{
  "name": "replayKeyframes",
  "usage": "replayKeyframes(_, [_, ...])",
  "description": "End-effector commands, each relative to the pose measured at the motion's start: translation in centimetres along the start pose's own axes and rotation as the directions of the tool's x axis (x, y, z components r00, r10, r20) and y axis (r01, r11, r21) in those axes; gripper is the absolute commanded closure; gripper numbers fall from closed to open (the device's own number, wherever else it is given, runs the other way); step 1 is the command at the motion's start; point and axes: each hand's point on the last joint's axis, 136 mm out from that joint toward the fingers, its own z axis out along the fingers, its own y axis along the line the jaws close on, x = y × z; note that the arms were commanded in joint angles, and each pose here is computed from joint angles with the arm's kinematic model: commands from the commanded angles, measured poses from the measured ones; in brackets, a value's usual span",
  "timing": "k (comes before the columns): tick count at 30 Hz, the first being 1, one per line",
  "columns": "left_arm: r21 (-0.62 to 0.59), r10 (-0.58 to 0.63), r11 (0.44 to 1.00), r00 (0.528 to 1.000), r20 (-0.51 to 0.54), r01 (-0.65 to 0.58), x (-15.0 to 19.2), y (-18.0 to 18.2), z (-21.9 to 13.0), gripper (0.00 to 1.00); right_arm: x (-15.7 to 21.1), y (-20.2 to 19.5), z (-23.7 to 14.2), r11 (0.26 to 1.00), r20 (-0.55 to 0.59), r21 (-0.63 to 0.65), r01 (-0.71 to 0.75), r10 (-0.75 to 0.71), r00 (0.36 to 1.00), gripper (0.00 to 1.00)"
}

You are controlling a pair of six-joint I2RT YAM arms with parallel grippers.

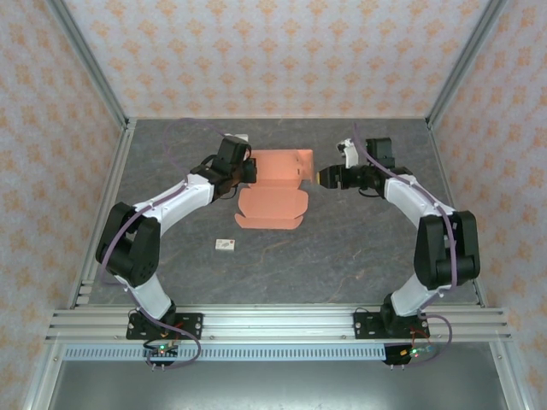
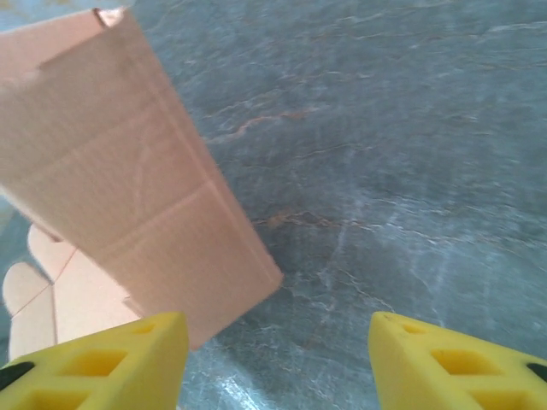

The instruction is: Fold the paper box

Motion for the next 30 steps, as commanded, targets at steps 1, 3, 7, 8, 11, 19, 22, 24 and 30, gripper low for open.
replayKeyframes(1, [0.019,0.004,1.000,1.000,0.014,-0.005,-0.7,-0.2,-1.2,1.00,-2.1,2.9,-0.6,0.979,0.046,-0.169,0.115,-0.109,0.993,0.42])
replayKeyframes(3, [0.013,0.005,1.000,1.000,0.014,-0.006,-0.7,-0.1,-1.3,1.00,-2.3,3.4,-0.6,0.970,0.040,-0.209,0.125,-0.120,0.992,0.39])
replayKeyframes(7, [0.014,0.004,1.000,1.000,0.016,-0.004,-0.8,-0.1,-1.4,1.00,-3.0,2.6,-0.1,0.975,0.033,-0.182,0.124,-0.120,0.992,0.36])
replayKeyframes(8, [0.015,0.004,1.000,1.000,0.017,-0.004,-0.8,-0.1,-1.4,1.00,-3.1,2.4,0.0,0.976,0.031,-0.177,0.124,-0.121,0.992,0.34])
replayKeyframes(11, [0.018,0.003,1.000,1.000,0.018,-0.003,-1.0,-0.2,-1.5,1.00,-3.6,2.2,0.2,0.976,0.030,-0.183,0.122,-0.119,0.993,0.26])
replayKeyframes(19, [0.022,-0.001,1.000,1.000,0.024,0.001,-1.2,-0.3,-1.5,1.00,-2.9,3.4,1.5,0.960,-0.002,-0.255,0.120,-0.125,0.992,0.21])
replayKeyframes(22, [0.019,-0.002,1.000,1.000,0.024,0.002,-1.1,-0.3,-1.5,1.00,-2.6,4.2,1.9,0.950,-0.011,-0.289,0.122,-0.131,0.991,0.22])
replayKeyframes(24, [0.015,-0.003,1.000,1.000,0.023,0.003,-1.2,-0.3,-1.4,1.00,-2.4,4.8,1.9,0.942,-0.014,-0.309,0.126,-0.138,0.990,0.25])
replayKeyframes(30, [-0.001,-0.004,1.000,1.000,0.022,0.004,-1.2,0.0,-1.2,1.00,-2.2,6.3,1.4,0.925,-0.007,-0.355,0.134,-0.145,0.989,0.30])
